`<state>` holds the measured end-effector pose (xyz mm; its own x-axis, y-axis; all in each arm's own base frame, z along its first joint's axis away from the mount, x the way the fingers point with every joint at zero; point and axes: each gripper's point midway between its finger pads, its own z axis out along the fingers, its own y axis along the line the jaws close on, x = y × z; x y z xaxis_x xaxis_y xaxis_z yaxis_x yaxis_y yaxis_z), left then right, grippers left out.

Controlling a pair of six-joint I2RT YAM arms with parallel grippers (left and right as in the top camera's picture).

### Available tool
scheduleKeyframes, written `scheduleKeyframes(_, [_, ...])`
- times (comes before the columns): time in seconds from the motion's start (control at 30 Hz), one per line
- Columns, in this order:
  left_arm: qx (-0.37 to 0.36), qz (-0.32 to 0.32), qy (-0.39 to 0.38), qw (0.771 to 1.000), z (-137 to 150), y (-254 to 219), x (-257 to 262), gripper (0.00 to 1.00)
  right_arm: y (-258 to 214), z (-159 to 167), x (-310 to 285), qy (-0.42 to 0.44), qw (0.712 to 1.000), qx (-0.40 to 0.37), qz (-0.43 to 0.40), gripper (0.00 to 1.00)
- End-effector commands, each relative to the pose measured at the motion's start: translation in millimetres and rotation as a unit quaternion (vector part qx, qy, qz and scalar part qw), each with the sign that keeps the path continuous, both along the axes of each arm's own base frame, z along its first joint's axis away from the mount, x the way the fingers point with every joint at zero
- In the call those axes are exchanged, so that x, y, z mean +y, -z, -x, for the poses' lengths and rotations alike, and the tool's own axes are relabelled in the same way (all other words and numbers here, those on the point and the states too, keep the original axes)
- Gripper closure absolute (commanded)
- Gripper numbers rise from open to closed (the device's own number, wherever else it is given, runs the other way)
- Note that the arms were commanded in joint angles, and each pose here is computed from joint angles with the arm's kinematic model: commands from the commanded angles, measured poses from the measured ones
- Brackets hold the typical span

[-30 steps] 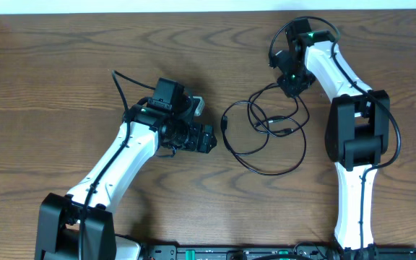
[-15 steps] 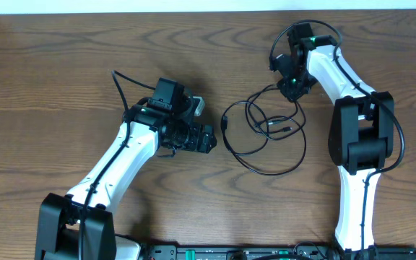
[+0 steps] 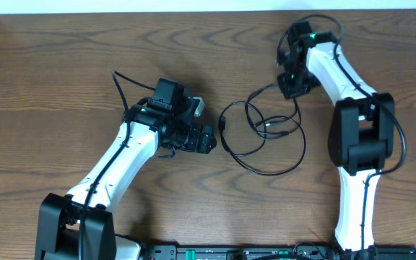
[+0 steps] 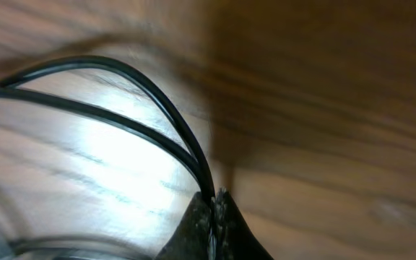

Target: Untangle cables

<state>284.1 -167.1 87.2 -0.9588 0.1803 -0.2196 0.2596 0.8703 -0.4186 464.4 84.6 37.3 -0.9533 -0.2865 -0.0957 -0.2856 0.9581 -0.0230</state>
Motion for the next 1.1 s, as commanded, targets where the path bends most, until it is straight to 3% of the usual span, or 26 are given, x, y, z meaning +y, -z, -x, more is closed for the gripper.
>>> scheduleKeyframes(0.0, [-0.004, -0.003, -0.002, 1.0, -3, -2, 1, 0.11, -143, -25, 14, 0.022, 0.985, -0.165, -0.041, 0.99])
scheduleKeyframes(0.23, [-0.005, -0.003, -0.003, 1.0, -3, -2, 1, 0.11, -294, 9, 31, -0.003, 0.942, -0.326, -0.086, 0.99])
scheduleKeyframes(0.53, [-0.004, -0.003, -0.002, 1.0, -3, -2, 1, 0.11, -433, 71, 21, -0.005, 0.859, -0.497, -0.124, 0.99])
scheduleKeyframes(0.8, [-0.004, -0.003, -0.002, 1.0, -2, -2, 1, 0.11, -492, 94, -53, 0.099, 0.799, -0.591, -0.044, 0.99])
scheduleKeyframes(1.07, [-0.003, -0.003, -0.002, 1.0, -2, -2, 1, 0.11, -482, 85, -151, 0.209, 0.785, -0.582, 0.047, 0.99])
